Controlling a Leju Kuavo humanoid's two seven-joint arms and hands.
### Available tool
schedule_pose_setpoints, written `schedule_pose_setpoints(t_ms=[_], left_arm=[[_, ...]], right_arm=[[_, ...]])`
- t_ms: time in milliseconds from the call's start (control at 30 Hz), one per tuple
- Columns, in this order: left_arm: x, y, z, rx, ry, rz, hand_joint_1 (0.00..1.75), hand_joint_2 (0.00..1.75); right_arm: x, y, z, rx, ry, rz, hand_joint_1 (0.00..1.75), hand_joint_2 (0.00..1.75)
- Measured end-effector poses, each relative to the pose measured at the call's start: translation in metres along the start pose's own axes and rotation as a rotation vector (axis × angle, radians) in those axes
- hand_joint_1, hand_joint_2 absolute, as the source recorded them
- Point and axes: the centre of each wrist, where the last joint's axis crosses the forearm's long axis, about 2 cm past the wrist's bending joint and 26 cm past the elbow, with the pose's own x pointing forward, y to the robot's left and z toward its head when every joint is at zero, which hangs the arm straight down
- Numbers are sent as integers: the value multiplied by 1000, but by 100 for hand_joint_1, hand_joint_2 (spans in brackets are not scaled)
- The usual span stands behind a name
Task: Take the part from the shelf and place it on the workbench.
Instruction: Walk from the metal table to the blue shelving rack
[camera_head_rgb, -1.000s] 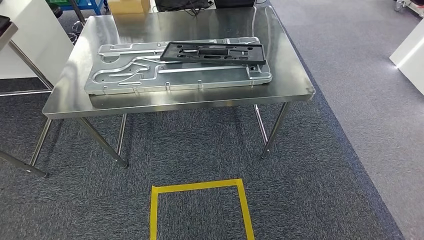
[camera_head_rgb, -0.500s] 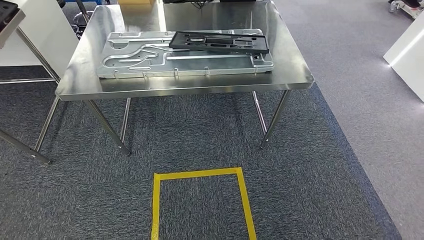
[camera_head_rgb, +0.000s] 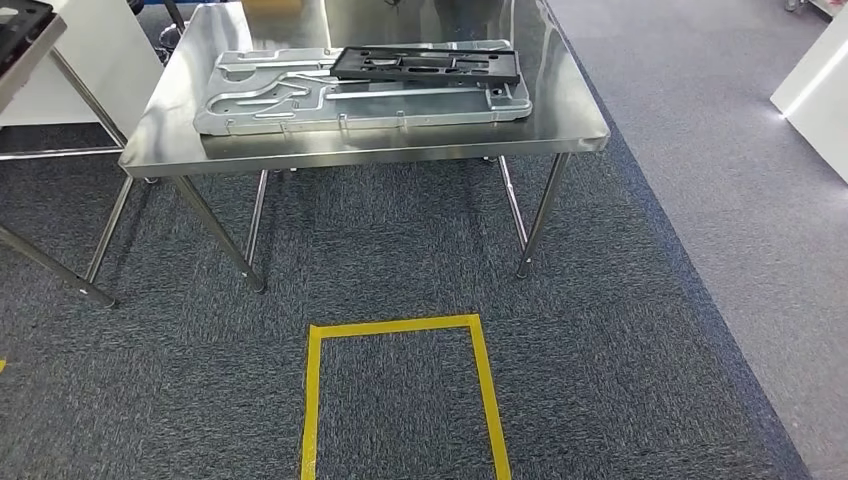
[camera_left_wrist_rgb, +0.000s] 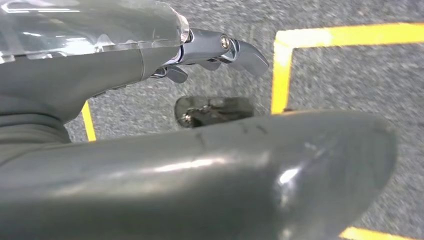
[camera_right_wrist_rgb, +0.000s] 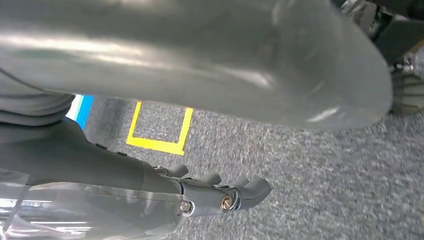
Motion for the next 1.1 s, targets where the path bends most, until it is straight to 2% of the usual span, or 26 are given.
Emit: schedule_pose_setpoints(t_ms=[167, 700, 1100], left_arm=[[7, 3, -3, 1, -12, -6, 0, 0], [7, 19, -2, 45, -8, -16, 0, 0], [10, 23, -3, 25, -15, -40, 0, 0]], right_arm=[[3, 2, 0, 8, -11, -10, 0, 0], [4, 10, 1, 39, 46, -7, 0, 0], [6, 14, 1, 49, 19, -24, 0, 0]])
